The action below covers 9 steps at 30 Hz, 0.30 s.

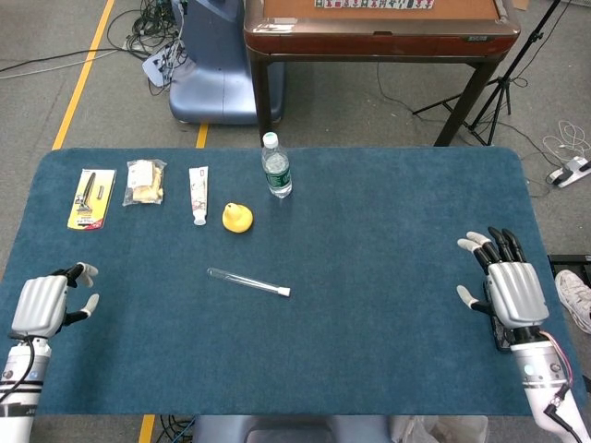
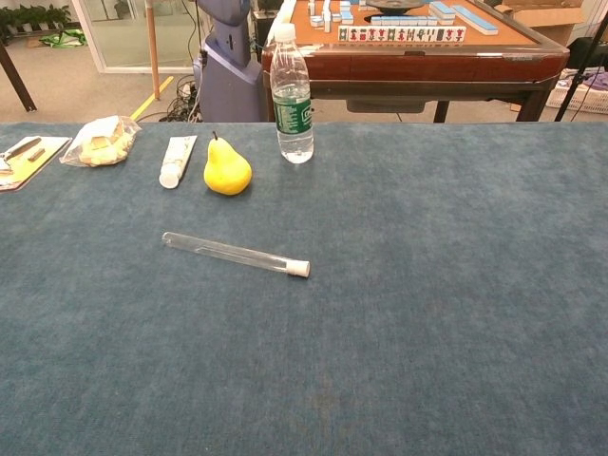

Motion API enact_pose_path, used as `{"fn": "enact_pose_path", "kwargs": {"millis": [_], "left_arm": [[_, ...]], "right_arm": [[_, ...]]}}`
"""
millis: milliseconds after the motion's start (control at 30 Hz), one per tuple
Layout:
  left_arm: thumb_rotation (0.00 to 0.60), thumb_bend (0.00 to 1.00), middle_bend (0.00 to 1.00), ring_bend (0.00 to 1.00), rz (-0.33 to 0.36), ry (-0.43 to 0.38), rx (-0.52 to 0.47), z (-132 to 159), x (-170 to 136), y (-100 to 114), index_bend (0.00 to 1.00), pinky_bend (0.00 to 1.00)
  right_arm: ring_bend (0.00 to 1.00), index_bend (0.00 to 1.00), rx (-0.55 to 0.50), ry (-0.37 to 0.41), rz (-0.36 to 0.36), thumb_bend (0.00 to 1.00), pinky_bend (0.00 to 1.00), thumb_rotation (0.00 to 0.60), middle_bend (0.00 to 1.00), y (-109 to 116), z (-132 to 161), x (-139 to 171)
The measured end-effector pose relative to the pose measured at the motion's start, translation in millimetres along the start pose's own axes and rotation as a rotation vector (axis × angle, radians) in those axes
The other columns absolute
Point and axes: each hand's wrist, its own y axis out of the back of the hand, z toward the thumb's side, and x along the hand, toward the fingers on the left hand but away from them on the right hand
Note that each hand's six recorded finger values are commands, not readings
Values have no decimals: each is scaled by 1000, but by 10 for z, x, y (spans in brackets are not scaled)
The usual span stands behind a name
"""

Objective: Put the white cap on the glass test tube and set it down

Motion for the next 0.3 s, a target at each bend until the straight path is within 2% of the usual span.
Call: {"fn": "enact_pose_path", "kwargs": {"millis": [300], "left_arm": [[600,291,481,457,-2,10,44,29,-351,-78,391,542]], "right_arm": [[36,239,-34,-52,40,258,0,600,185,-119,-81,245]]}}
